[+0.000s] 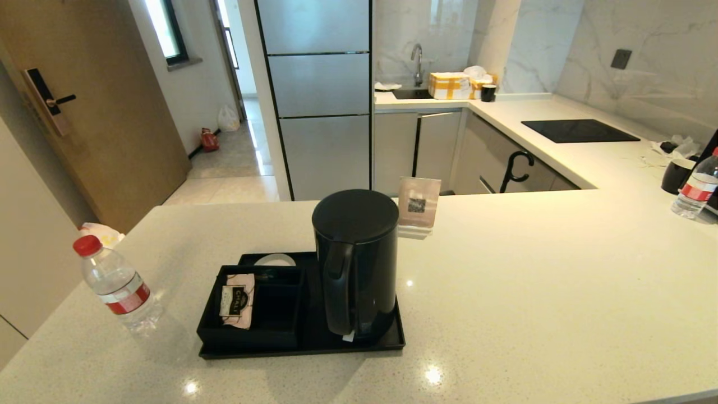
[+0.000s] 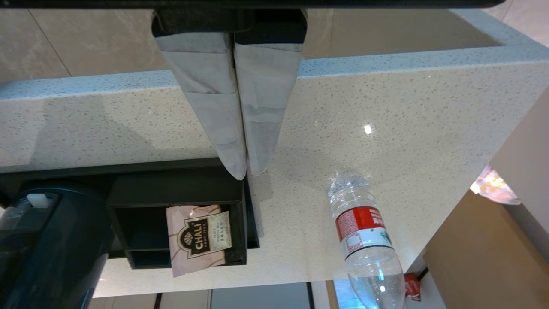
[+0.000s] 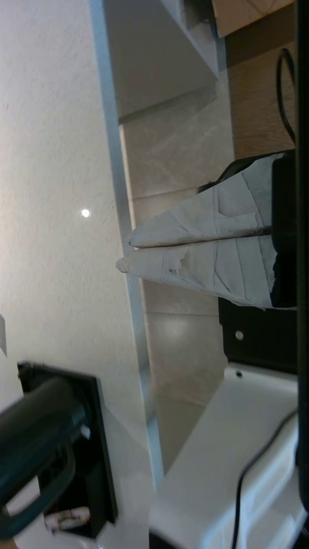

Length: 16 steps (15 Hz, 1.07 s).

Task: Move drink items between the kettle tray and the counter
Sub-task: Return the bottled water to its original position

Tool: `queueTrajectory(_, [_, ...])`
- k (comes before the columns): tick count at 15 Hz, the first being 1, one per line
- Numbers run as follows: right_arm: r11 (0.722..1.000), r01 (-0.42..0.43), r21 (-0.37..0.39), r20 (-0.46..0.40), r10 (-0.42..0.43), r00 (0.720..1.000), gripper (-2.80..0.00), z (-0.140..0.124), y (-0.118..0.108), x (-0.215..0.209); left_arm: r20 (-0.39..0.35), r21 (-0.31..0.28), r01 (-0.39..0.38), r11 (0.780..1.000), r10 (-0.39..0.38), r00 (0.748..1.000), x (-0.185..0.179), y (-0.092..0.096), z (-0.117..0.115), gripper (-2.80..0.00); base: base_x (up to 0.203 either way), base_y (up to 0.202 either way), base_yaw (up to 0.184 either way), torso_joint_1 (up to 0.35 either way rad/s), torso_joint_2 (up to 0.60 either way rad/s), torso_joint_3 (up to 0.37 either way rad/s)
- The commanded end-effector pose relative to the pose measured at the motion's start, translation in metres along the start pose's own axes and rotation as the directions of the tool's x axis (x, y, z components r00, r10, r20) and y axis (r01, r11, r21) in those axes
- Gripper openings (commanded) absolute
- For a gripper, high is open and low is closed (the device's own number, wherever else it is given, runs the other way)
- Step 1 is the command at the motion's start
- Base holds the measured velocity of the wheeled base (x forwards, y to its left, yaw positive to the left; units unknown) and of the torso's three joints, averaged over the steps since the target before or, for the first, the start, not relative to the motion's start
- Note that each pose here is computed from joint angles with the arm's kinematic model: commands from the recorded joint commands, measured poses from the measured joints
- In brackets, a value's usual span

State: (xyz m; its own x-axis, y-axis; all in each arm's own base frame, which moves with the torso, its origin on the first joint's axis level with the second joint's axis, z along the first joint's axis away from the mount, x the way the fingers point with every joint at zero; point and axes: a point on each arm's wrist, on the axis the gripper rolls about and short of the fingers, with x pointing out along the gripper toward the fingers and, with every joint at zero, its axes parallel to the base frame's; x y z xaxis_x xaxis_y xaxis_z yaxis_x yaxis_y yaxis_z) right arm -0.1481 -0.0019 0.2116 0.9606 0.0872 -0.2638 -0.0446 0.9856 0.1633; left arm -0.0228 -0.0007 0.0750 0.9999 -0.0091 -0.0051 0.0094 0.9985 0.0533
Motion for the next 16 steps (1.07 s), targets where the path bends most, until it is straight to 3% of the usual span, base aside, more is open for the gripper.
queueTrajectory(1, [1.0,0.025,0.003,0.079,-0.025,0.997,-2.8,-0.044,-0.005,-0.002,0.001,0.0,0.0,1.0,0.0,1.0,0.0,0.0,0.0,-2.8,0.0,0.0,0.0,0.0,0.0,0.0])
queueTrajectory(3, [0.999,0.04,0.008,0.112,-0.041,0.993,-2.8,-0.043,-0.006,0.013,0.002,0.002,0.0,1.0,0.0,1.0,0.0,0.0,0.0,-2.8,0.0,0.0,0.0,0.0,0.0,0.0])
queueTrajectory(7, [0.999,0.041,0.004,0.28,-0.041,0.959,-2.8,-0.03,-0.007,0.047,0.001,0.002,0.0,1.0,0.0,1.0,0.0,0.0,0.0,-2.8,0.0,0.0,0.0,0.0,0.0,0.0])
queueTrajectory(12, [0.996,0.087,-0.001,0.483,-0.076,0.873,-2.8,-0.037,-0.015,0.106,0.001,0.0,0.0,1.0,0.0,1.0,0.0,0.0,0.0,-2.8,0.0,0.0,0.0,0.0,0.0,0.0])
queueTrajectory(14, [0.995,0.097,-0.026,0.571,-0.064,0.818,-2.8,-0.043,-0.017,0.12,0.001,0.0,0.0,1.0,0.0,1.0,0.0,0.0,0.0,-2.8,0.0,0.0,0.0,0.0,0.0,0.0])
queueTrajectory(15, [0.994,0.103,-0.033,0.575,-0.065,0.815,-2.8,-0.043,-0.017,0.121,0.001,0.0,0.0,1.0,0.0,1.0,0.0,0.0,0.0,-2.8,0.0,0.0,0.0,0.0,0.0,0.0])
queueTrajectory(16, [0.991,0.121,-0.057,0.548,-0.071,0.834,-2.8,-0.049,-0.018,0.127,0.001,0.0,0.0,1.0,0.0,1.0,0.0,0.0,0.0,-2.8,0.0,0.0,0.0,0.0,0.0,0.0])
